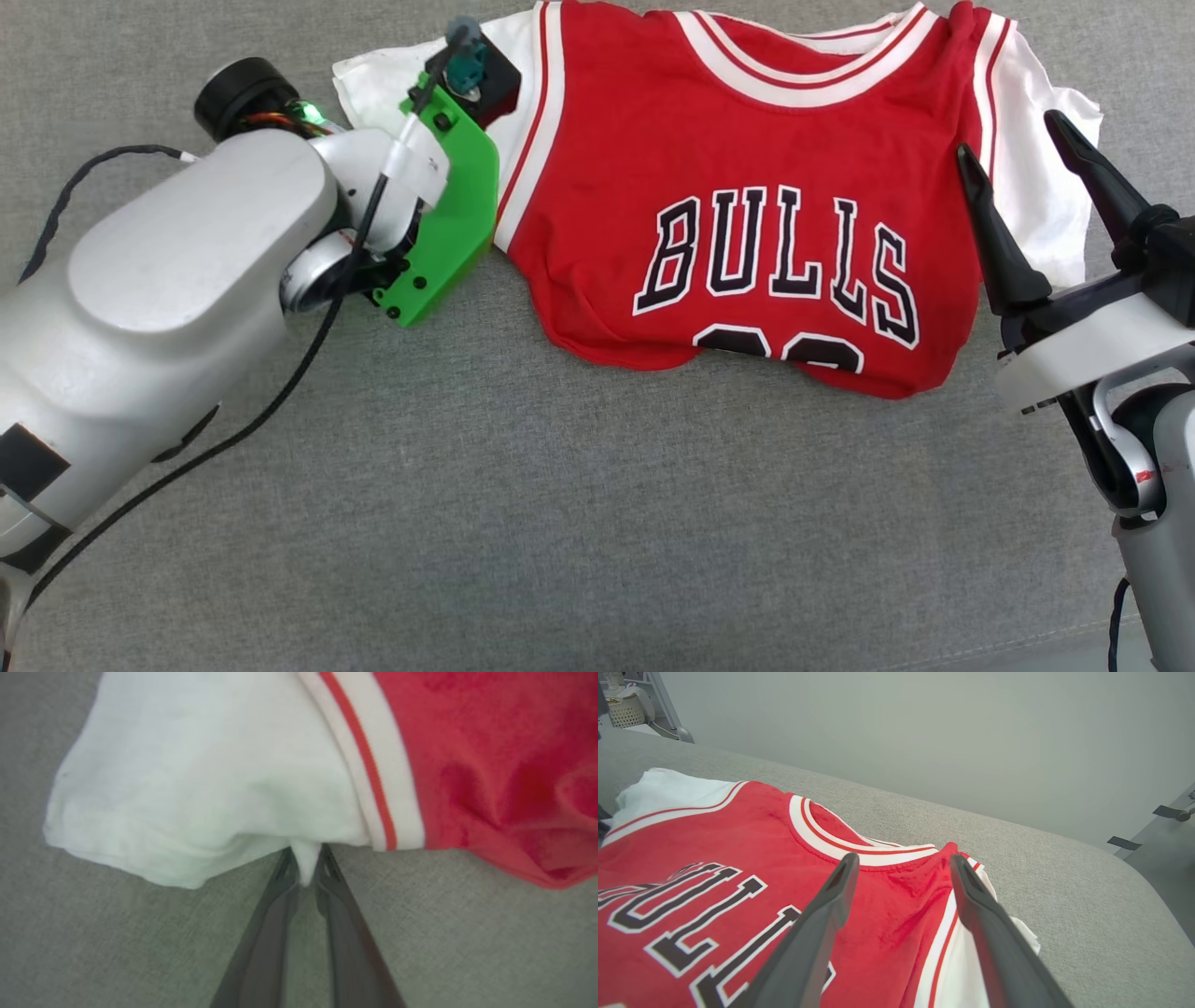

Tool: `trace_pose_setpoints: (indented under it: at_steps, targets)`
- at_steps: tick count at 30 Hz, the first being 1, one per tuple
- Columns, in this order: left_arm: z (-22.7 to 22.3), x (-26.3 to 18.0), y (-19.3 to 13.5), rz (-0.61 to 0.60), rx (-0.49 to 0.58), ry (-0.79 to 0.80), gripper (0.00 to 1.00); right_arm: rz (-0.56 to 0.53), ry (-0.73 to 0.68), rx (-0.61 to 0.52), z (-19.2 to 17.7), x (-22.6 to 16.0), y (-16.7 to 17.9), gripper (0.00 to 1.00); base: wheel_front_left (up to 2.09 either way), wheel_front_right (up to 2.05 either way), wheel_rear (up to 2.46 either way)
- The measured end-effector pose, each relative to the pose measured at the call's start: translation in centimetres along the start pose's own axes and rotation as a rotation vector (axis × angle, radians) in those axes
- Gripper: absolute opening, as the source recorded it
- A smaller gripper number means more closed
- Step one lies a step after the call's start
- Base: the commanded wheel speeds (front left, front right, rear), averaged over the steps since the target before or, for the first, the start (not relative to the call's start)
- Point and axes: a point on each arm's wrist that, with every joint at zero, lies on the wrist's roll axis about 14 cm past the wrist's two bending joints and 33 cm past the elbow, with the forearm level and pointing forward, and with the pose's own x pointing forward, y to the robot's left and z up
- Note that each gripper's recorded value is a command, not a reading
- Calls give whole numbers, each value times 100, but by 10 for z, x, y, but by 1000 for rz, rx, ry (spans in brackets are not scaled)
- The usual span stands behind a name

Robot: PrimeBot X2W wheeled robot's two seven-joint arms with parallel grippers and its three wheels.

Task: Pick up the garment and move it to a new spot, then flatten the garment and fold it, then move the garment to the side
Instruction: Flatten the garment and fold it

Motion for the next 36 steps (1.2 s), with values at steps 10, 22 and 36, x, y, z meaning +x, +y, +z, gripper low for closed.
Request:
trace_pose_setpoints:
  at_steps: [10,22,36]
  targets:
    - [-8,-33,-24,48,75,-123,0,-5,-24,-11,14,-11,-4,100,0,0,0]
    - [-106,-67,-48,81,-45,-28,0,68,-12,32,25,-22,22,100,0,0,0]
    - [-109,-87,-47,116,-212,-188,100,69,10,34,32,-37,21,100,0,0,0]
